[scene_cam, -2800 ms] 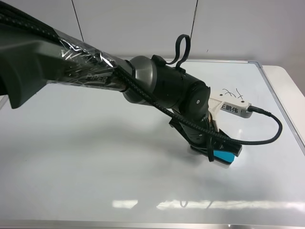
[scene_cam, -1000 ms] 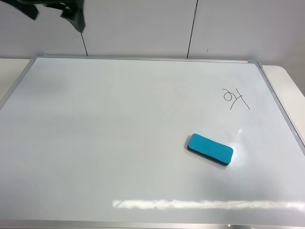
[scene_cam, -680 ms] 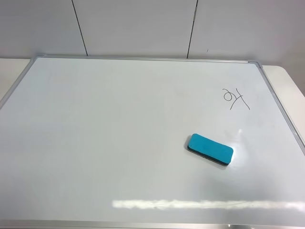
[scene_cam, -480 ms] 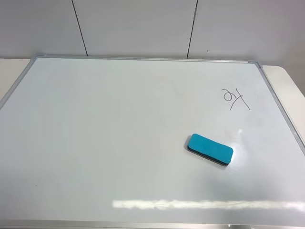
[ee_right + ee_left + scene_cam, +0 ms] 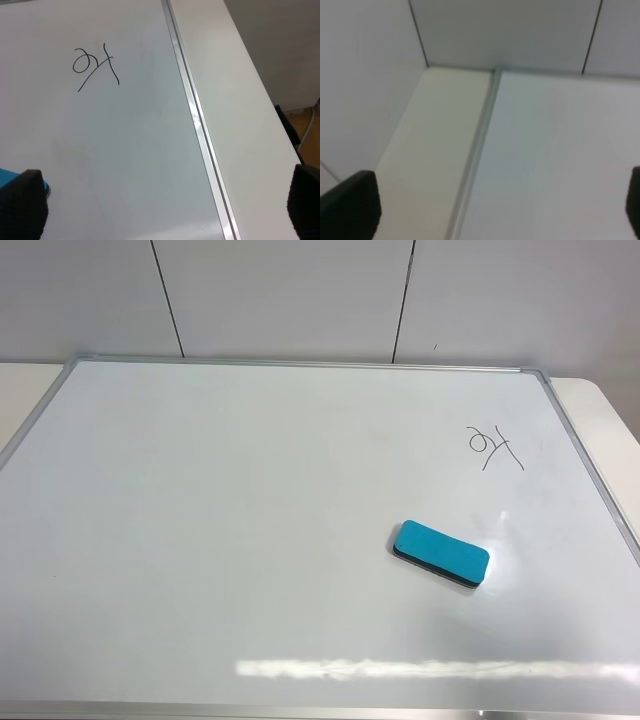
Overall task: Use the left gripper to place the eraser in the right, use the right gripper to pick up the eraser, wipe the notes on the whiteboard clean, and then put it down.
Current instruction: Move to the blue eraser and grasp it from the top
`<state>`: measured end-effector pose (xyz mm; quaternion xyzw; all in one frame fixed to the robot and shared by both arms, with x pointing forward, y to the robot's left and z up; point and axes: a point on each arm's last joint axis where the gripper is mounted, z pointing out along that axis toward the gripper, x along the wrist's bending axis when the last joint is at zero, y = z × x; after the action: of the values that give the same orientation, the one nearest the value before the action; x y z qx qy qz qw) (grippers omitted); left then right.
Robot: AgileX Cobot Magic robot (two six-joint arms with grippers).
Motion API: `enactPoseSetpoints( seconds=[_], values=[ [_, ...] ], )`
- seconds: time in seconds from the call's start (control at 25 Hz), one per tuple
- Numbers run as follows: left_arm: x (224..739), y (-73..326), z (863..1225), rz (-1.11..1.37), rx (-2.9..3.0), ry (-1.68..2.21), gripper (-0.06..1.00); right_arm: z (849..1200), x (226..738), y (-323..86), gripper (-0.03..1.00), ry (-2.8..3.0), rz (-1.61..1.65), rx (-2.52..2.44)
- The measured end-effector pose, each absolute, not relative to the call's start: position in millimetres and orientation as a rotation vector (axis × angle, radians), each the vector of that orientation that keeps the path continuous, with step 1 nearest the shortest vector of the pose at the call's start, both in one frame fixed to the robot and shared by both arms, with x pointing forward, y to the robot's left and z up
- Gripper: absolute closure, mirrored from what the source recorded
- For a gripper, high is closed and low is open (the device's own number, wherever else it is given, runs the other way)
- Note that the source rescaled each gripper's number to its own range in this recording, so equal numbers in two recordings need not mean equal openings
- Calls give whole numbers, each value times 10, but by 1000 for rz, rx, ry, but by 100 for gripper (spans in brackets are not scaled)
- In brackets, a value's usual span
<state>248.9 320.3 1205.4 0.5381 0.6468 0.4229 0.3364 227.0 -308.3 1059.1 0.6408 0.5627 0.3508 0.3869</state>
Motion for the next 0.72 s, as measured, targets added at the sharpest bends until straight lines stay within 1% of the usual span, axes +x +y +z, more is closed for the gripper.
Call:
enactPoseSetpoints(
  seconds=[0.16, 0.24, 0.32, 0.48, 0.6, 0.72],
  values=[
    [2428, 3185, 11286, 995, 1499, 1784, -5, 10591, 2270, -3083, 5, 1432, 893, 1631],
    [2412, 3172, 10993, 952, 1530, 1809, -5, 10591, 2270, -3083, 5, 1432, 893, 1631],
    [2397, 3163, 10784, 942, 1532, 1800, -5, 10591, 2270, -3083, 5, 1432, 893, 1631],
    [2366, 3154, 10588, 983, 1490, 1731, -6, 10591, 2270, -3083, 5, 1432, 893, 1631],
    [2320, 3144, 10568, 1006, 1446, 1679, -6, 10591, 2270, -3083, 5, 1432, 893, 1631],
    [2315, 3102, 10555, 971, 1445, 1636, -6, 10591, 2270, -3083, 5, 1432, 893, 1631]
  ],
)
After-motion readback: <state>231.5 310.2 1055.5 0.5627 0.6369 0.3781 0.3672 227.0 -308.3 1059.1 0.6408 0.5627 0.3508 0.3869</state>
